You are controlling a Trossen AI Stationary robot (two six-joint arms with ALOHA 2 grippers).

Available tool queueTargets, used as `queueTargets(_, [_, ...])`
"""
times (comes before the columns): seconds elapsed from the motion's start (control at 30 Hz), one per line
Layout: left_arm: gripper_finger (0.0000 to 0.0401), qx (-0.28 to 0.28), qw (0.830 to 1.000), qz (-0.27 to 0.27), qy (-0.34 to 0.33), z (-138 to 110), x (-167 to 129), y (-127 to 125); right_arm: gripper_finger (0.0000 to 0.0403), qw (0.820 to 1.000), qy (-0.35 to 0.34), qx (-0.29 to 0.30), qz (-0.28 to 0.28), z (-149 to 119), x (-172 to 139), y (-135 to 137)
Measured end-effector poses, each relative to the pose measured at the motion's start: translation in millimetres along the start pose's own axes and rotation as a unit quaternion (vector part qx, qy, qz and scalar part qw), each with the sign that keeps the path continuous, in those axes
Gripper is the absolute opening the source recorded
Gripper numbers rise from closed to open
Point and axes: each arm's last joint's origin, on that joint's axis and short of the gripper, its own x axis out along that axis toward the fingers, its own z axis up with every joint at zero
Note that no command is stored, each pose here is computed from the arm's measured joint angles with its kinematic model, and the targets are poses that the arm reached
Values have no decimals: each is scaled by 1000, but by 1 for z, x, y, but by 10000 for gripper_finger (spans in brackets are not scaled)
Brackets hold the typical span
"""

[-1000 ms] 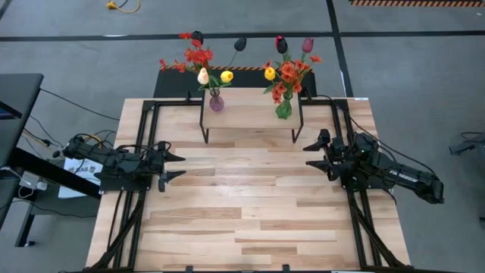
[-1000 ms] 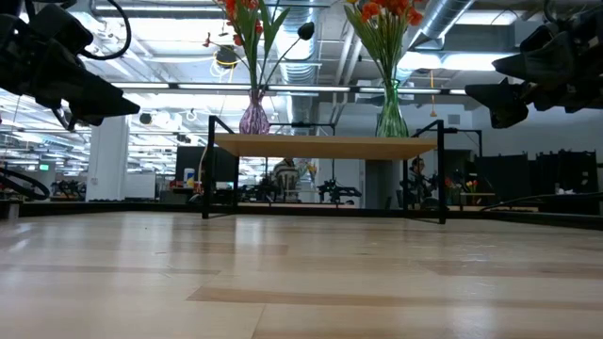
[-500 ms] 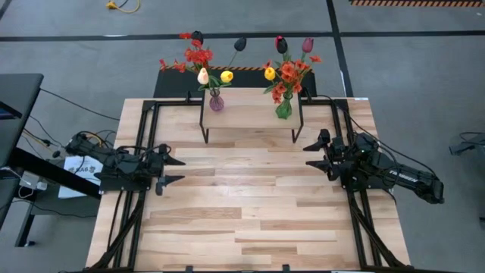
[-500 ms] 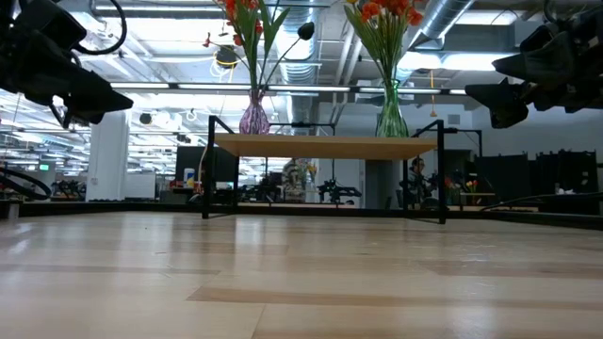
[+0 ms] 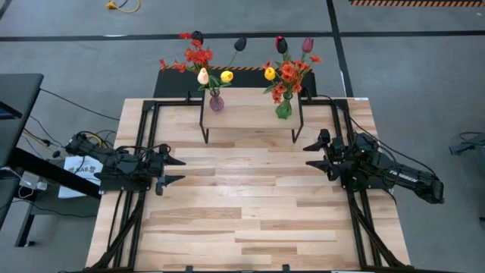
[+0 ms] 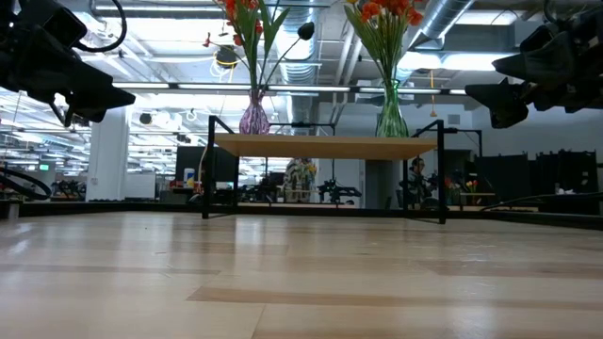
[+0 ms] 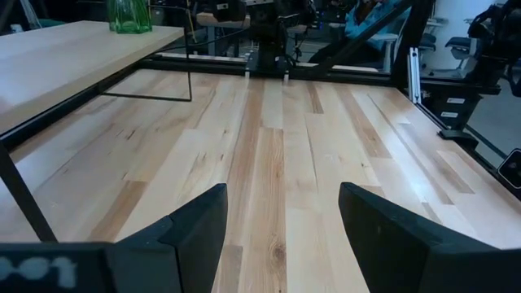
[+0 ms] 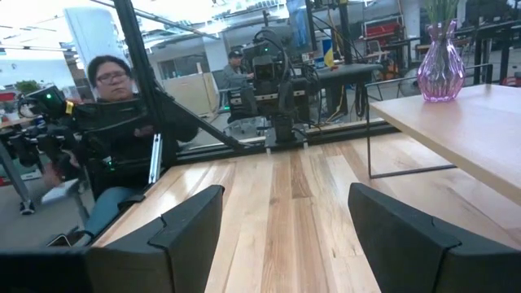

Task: Pick and place flowers into a vace then onto a shelf
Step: Return to Home Position

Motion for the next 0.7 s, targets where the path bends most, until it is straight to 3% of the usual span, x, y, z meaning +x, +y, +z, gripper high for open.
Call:
queueTargets(0.13, [226, 1, 1000, 0, -1, 0, 0, 0, 260, 1000, 0, 0, 0, 0, 0, 0])
queueTargets(0.23, [226, -23, 998, -1, -55, 9, 1, -1, 260, 1000, 0, 0, 0, 0, 0, 0])
queueTargets(0.33, [226, -74, 985, -56, -142, 24, -1, -5, 260, 1000, 0, 0, 0, 0, 0, 0])
queueTargets(0.43, [226, -107, 970, -133, -175, 22, 0, -9, 260, 1000, 0, 0, 0, 0, 0, 0])
queueTargets(0.53, [226, -100, 966, -175, -162, 16, 1, -12, 260, 1000, 0, 0, 0, 0, 0, 0])
queueTargets(0.7, [226, -78, 973, -184, -112, 7, 4, -13, 260, 1000, 0, 0, 0, 0, 0, 0])
